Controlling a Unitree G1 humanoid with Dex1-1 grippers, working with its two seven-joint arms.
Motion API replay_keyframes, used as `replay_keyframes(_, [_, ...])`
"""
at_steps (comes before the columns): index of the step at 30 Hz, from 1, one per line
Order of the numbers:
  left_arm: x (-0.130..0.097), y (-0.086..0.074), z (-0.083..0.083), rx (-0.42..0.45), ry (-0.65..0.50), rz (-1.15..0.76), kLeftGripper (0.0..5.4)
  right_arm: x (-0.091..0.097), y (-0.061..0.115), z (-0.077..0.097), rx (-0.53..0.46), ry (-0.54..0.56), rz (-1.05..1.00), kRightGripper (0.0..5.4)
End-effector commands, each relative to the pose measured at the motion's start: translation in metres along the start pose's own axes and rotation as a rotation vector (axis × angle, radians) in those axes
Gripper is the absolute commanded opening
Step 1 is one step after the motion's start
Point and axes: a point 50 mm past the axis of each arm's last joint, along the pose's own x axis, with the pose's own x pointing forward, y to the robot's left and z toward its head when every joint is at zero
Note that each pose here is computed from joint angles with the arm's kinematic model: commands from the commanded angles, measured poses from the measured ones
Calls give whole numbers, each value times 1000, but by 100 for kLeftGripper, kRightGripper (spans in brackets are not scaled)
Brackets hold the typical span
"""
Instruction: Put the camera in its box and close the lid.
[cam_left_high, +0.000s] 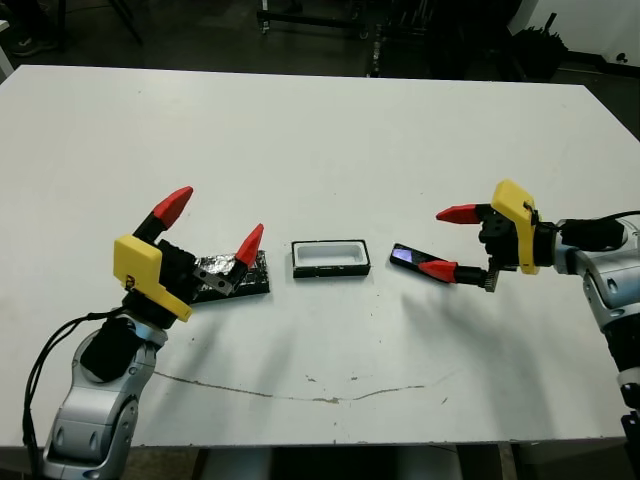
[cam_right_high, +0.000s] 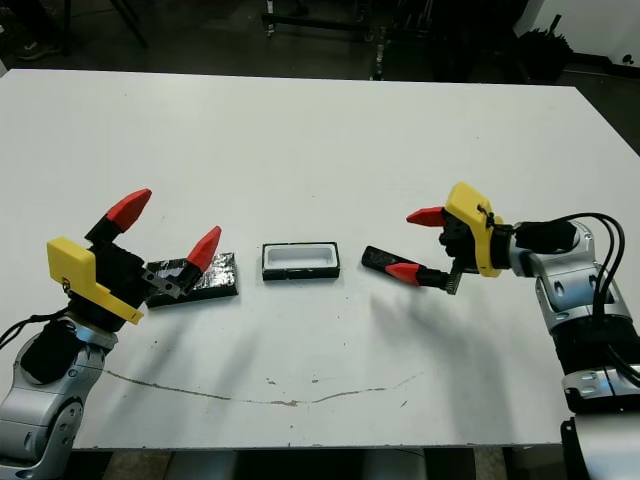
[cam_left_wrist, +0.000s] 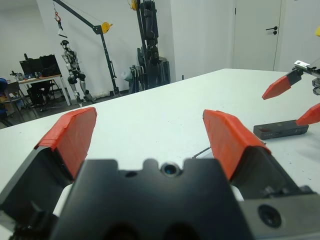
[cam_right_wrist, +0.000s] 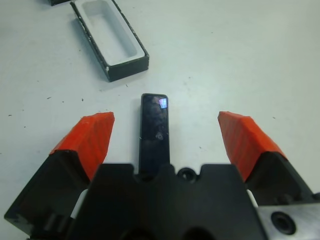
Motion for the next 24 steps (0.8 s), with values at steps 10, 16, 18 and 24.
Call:
replay_keyframes(10, [-3, -2, -4, -3, 19, 3, 540, 6, 5, -14, 32, 95, 2, 538])
replay_keyframes(16, [-3, -3, -4, -8, 26, 6, 540, 9, 7, -16, 17, 117, 25, 538])
replay_keyframes(18, [-3, -3, -4, -3, 27, 4, 540, 10, 8, -17, 15, 118, 36, 538])
replay_keyframes(24, [-2, -4, -4, -9, 20, 0, 540, 13, 11, -21, -2, 127, 30, 538])
